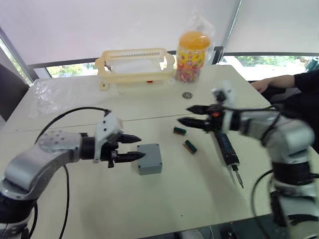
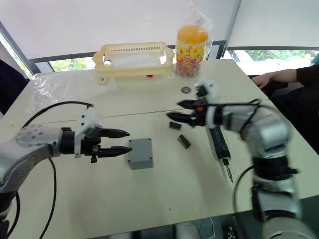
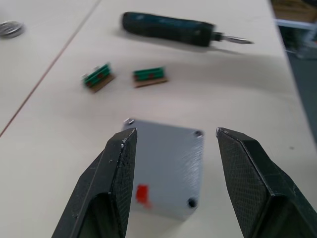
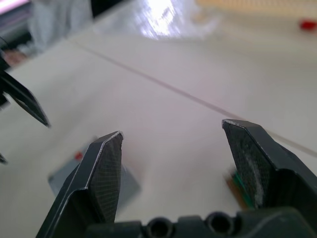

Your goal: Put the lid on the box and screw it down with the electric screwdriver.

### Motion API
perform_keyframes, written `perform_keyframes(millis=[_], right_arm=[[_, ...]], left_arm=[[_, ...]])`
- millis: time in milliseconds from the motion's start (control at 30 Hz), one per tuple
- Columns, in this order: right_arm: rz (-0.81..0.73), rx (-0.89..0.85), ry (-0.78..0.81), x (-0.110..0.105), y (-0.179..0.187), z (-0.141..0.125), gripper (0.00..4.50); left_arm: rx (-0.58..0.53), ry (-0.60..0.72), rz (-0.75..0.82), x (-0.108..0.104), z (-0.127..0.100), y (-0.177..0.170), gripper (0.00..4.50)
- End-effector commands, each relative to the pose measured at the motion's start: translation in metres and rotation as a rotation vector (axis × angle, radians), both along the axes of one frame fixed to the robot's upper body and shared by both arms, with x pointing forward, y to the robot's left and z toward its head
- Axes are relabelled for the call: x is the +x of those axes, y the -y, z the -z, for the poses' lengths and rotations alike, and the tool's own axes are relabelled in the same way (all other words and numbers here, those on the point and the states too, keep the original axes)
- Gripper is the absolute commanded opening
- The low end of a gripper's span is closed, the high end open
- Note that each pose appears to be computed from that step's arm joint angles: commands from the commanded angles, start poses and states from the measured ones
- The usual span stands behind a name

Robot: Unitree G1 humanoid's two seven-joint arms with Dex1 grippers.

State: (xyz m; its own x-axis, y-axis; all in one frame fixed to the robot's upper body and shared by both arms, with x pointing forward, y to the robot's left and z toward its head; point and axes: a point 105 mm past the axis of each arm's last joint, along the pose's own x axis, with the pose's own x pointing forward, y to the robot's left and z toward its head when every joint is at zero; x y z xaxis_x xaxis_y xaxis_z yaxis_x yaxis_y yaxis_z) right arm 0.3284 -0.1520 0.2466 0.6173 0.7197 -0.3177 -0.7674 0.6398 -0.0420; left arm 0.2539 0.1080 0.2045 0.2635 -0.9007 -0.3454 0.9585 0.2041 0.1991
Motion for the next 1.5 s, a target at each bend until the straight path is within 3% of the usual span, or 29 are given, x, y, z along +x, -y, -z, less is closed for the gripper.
perform_keyframes(millis=[33,167,500,800,1333,1433,1500], right_arm=[[0.079,-0.099,-0.184,-0.015,0.038,0.005,4.37],[0.217,-0.172,-0.456,-0.032,0.073,0.025,4.48],[0.313,-0.091,-0.762,-0.029,0.089,0.058,4.48],[0.355,-0.128,-0.849,-0.027,0.09,0.081,4.48],[0.435,-0.254,-0.861,-0.013,0.095,0.122,4.48],[0.431,-0.282,-0.857,-0.01,0.095,0.131,3.64],[0.422,-0.297,-0.859,-0.009,0.095,0.134,2.6]], left_arm=[[-0.001,0.045,0.13,-0.009,-0.006,0.02,2.57],[0.02,0.063,0.195,-0.013,0.002,0.032,2.57],[-0.025,0.057,0.203,-0.017,0.008,0.046,2.57],[-0.034,0.039,0.162,-0.018,0.009,0.043,2.57],[-0.077,-0.007,0.083,-0.022,0.012,0.04,2.57],[-0.08,-0.018,0.068,-0.023,0.013,0.038,2.57],[-0.082,-0.021,0.058,-0.023,0.013,0.037,2.57]])
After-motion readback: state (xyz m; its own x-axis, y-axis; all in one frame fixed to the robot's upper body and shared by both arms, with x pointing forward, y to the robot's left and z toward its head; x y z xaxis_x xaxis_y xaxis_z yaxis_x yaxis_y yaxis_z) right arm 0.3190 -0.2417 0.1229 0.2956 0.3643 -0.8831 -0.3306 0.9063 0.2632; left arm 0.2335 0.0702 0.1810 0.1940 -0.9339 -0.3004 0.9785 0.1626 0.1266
